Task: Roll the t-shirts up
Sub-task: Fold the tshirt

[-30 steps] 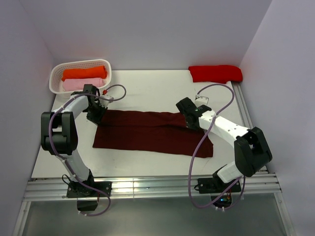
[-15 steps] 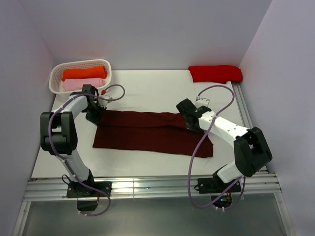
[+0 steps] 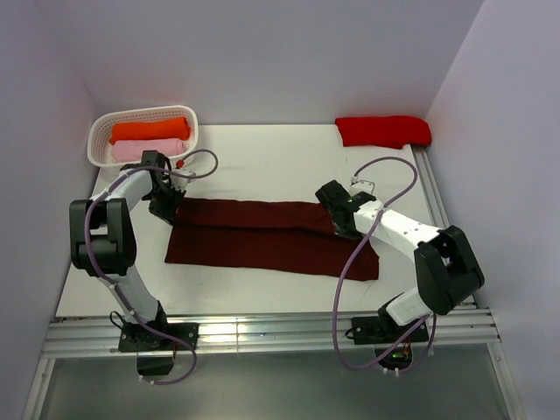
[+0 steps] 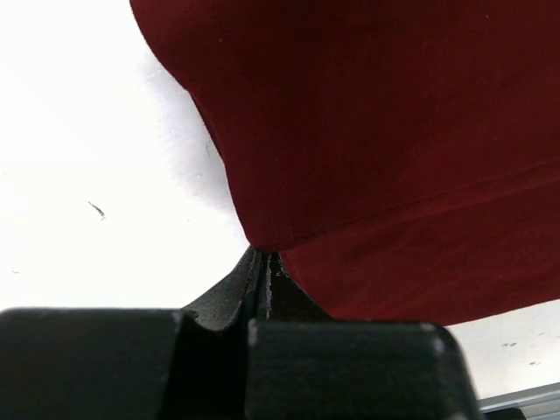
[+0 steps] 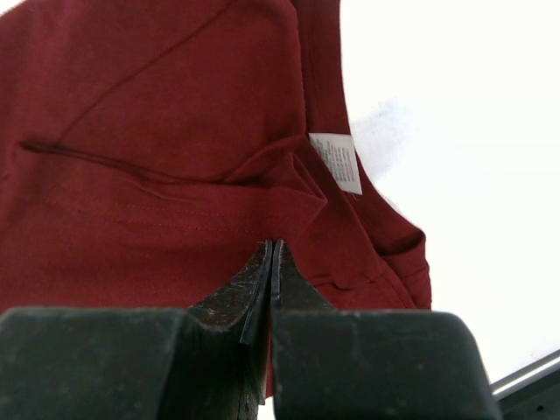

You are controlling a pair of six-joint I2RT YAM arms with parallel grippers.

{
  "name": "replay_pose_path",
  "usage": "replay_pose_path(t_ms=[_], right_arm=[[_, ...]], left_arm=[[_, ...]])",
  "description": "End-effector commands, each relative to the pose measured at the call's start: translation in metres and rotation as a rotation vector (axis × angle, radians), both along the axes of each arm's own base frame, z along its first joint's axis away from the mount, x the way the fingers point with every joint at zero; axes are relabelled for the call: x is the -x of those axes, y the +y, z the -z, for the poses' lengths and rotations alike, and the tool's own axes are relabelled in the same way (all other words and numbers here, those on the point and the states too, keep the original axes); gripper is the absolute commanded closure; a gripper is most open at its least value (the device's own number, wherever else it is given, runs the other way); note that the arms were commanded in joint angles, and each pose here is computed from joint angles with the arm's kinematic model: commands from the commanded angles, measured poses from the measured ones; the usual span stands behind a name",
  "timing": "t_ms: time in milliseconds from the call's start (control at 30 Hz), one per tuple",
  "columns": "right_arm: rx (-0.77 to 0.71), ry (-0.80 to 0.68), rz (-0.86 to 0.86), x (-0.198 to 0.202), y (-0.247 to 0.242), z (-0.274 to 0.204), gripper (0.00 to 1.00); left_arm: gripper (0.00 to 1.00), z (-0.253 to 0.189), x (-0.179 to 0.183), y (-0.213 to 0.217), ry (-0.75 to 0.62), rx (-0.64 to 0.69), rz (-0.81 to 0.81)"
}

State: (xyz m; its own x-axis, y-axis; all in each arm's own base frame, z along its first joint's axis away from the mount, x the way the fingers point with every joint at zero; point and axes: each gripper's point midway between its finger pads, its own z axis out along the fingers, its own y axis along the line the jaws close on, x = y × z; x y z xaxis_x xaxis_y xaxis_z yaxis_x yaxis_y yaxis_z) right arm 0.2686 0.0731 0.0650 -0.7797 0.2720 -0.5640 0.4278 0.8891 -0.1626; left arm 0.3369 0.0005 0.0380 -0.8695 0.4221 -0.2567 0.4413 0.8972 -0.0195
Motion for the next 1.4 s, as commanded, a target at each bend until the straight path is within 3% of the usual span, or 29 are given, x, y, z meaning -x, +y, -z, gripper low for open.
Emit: replay_pose_path(t_ms=[0, 133, 233, 367, 567, 867, 1067, 1367], right_arm=[[-0.008, -0.015, 0.026, 0.004, -0.005, -0.001, 1.00], [-0.031, 0.000, 0.013, 0.006, -0.001, 0.006, 1.00], [-0.054, 0.004, -0.007, 0.006, 0.004, 0.008, 0.91], [-0.077, -0.004, -0.033, 0.004, 0.009, 0.005, 0.71], [-0.143, -0.042, -0.087, -0.004, 0.022, -0.013, 0.53], [-0.259, -0.128, -0.154, -0.040, 0.039, -0.047, 0.51], [-0.341, -0.090, -0.208, -0.076, 0.062, -0.033, 0.52], [-0.365, -0.022, -0.221, -0.097, 0.078, -0.009, 0.54]], left_arm=[[1.00, -0.014, -0.005, 0.001, -0.053, 0.006, 0.019], [0.96, -0.010, -0.001, -0.001, -0.038, 0.015, 0.023], [0.82, -0.014, -0.002, -0.002, -0.050, 0.022, 0.025], [0.62, -0.019, -0.003, -0.004, -0.061, 0.032, 0.032], [0.52, -0.032, -0.006, -0.004, -0.088, 0.033, 0.041], [0.47, -0.058, -0.017, -0.002, -0.145, 0.042, 0.032], [0.48, -0.062, -0.020, -0.004, -0.146, 0.052, 0.029], [0.49, -0.069, -0.021, -0.004, -0.159, 0.055, 0.029]])
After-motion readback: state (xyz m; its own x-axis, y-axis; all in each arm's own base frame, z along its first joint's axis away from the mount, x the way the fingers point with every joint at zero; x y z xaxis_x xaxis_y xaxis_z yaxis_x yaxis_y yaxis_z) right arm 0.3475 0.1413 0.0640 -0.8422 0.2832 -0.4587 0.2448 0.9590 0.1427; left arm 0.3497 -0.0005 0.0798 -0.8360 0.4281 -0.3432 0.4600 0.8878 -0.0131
